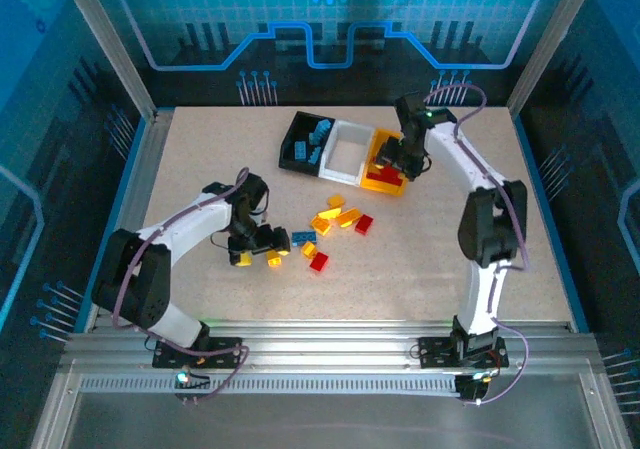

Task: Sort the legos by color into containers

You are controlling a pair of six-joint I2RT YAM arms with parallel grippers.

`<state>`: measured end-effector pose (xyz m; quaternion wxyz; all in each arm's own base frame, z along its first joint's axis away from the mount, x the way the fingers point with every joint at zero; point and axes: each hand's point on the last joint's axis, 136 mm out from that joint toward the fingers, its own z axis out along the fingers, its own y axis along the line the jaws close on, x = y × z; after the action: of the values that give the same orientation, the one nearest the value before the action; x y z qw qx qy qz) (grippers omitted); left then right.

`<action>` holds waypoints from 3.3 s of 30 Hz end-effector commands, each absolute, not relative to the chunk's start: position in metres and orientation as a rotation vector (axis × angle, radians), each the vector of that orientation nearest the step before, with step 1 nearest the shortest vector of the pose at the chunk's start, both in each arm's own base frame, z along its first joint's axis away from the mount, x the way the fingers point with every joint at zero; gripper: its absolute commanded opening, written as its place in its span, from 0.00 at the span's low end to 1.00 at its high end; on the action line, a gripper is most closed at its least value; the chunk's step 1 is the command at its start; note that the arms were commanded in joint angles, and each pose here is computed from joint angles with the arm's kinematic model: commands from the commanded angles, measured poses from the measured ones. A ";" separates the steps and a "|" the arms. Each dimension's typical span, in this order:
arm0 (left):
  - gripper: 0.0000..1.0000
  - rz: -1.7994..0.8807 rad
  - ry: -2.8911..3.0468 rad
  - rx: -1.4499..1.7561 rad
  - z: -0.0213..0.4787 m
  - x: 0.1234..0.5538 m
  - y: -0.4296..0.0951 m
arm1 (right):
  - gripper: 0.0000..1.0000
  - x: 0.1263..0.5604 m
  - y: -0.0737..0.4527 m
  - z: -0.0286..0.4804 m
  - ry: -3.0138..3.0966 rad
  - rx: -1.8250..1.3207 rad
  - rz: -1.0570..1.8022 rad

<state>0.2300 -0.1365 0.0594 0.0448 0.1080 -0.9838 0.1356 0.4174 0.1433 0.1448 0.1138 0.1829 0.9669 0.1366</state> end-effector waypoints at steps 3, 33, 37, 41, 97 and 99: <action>0.88 0.296 -3.008 0.260 0.045 0.230 -0.137 | 0.60 0.350 0.177 0.154 2.847 0.393 0.510; 0.41 0.209 -2.976 0.241 0.023 0.251 -0.147 | 0.61 0.265 0.204 0.128 2.930 0.315 0.611; 0.36 0.248 -2.994 0.241 0.035 0.255 -0.150 | 0.61 0.267 0.205 0.125 2.940 0.313 0.606; 0.36 0.293 -3.026 0.244 0.053 0.263 -0.153 | 0.61 0.268 0.202 0.125 2.945 0.322 0.607; 0.46 1.564 -2.719 0.818 0.148 0.561 -0.317 | 0.62 0.229 0.147 0.104 2.970 0.492 0.693; 0.50 1.559 -2.718 0.814 0.148 0.560 -0.317 | 0.62 0.229 0.146 0.105 2.971 0.490 0.688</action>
<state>0.5625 -0.3101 0.1325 -0.0514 0.2607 -0.8416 0.4702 0.2272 0.1476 0.0976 0.0288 0.1590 0.9625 0.2181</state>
